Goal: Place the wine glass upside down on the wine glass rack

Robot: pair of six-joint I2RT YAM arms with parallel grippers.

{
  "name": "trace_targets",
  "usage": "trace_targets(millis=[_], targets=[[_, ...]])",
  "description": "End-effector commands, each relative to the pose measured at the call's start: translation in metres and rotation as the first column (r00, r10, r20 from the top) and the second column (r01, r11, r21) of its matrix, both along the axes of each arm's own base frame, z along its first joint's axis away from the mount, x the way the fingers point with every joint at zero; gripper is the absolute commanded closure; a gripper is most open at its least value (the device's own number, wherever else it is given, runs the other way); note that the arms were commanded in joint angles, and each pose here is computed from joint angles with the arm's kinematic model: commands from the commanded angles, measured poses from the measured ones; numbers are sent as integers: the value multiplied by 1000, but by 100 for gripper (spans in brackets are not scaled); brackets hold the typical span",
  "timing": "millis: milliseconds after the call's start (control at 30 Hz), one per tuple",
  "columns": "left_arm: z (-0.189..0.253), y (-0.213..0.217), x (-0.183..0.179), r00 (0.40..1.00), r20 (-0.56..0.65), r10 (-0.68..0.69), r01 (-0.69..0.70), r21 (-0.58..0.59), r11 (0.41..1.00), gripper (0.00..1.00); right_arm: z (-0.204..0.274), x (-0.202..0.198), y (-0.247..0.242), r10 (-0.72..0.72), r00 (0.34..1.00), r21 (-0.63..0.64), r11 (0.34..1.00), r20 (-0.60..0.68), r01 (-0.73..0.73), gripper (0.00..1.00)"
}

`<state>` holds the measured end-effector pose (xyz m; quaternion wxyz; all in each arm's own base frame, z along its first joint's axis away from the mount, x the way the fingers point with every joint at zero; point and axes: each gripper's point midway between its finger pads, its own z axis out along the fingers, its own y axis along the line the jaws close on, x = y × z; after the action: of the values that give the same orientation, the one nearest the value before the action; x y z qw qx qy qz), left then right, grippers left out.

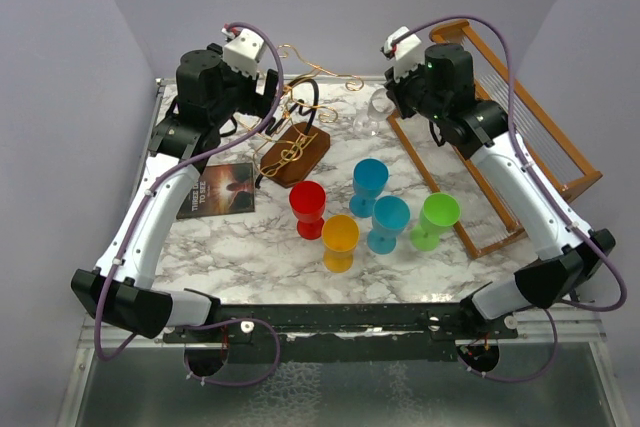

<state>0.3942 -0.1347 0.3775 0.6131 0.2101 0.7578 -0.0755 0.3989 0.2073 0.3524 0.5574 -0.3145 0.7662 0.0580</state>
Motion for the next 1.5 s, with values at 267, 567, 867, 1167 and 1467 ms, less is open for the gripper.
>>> trace_targets(millis=[267, 567, 867, 1167, 1467], targets=[[47, -36, -16, 981, 102, -165, 182, -186, 966, 17, 93, -35, -70, -140, 957, 51, 990, 255, 131, 99], [68, -85, -27, 919, 84, -384, 384, -400, 832, 22, 170, -66, -43, 37, 917, 136, 986, 397, -98, 99], [73, -111, -23, 868, 80, -490, 449, -547, 706, 23, 208, -84, -4, 191, 871, 245, 912, 452, -328, 99], [64, -114, -18, 869, 59, -492, 429, -587, 687, 31, 215, -100, 15, 288, 858, 315, 842, 425, -439, 99], [54, -106, -18, 900, 5, -436, 347, -612, 711, 42, 214, -106, 15, 293, 857, 325, 834, 424, -446, 99]])
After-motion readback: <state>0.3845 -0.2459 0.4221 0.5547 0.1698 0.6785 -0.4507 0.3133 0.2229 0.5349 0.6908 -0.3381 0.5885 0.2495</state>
